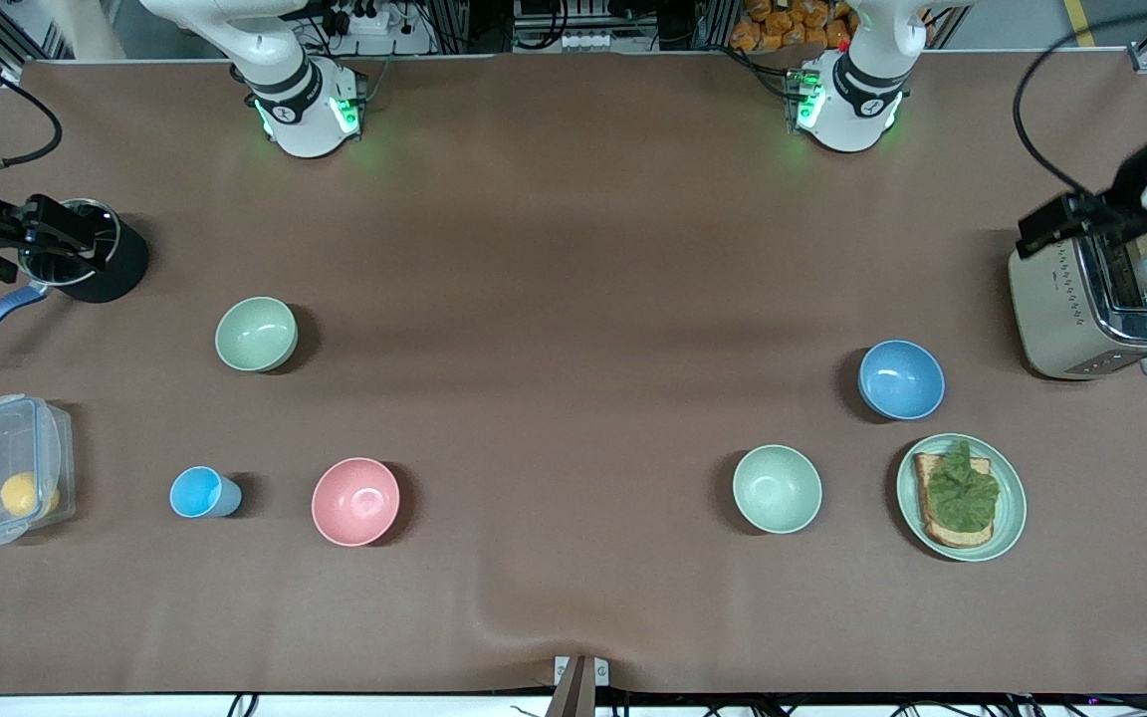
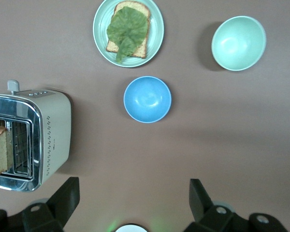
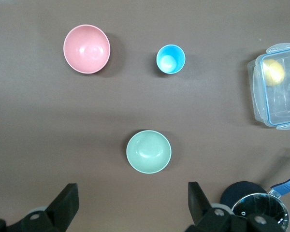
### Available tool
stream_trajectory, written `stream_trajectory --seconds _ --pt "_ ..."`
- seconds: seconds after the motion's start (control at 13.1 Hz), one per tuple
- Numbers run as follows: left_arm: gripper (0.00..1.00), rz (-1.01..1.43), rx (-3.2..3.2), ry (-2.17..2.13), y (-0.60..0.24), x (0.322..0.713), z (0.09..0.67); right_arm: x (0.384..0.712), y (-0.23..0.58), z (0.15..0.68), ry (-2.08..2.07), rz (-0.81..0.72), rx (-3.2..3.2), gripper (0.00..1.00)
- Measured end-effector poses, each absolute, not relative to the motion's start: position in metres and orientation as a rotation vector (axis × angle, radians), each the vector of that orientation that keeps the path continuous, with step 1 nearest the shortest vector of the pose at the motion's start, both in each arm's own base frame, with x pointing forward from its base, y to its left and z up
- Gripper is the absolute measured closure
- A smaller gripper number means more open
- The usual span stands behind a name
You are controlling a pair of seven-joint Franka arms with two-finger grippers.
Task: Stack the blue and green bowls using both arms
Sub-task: 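Lift both grippers from rest toward the bowls, then lower the right gripper to the green bowl while the left gripper reaches the blue bowl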
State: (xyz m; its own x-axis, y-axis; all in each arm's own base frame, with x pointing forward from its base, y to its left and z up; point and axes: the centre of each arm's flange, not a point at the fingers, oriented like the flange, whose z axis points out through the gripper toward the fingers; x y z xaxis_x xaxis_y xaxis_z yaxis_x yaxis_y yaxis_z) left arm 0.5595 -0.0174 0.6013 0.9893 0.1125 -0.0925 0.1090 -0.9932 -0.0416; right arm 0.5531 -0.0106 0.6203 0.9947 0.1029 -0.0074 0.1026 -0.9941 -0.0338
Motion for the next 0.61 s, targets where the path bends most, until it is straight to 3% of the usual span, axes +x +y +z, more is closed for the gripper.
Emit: stream_trajectory --seconds 0.31,0.61 --pt "0.0 0.168 -3.112 -0.264 0.031 0.602 0.463 0.565 -0.01 0.594 -0.158 0.088 -3.104 0.0" --pt "0.0 0.102 -3.124 -0.265 0.031 0.582 0.357 0.587 -0.025 0.537 -0.116 0.244 -3.097 0.0"
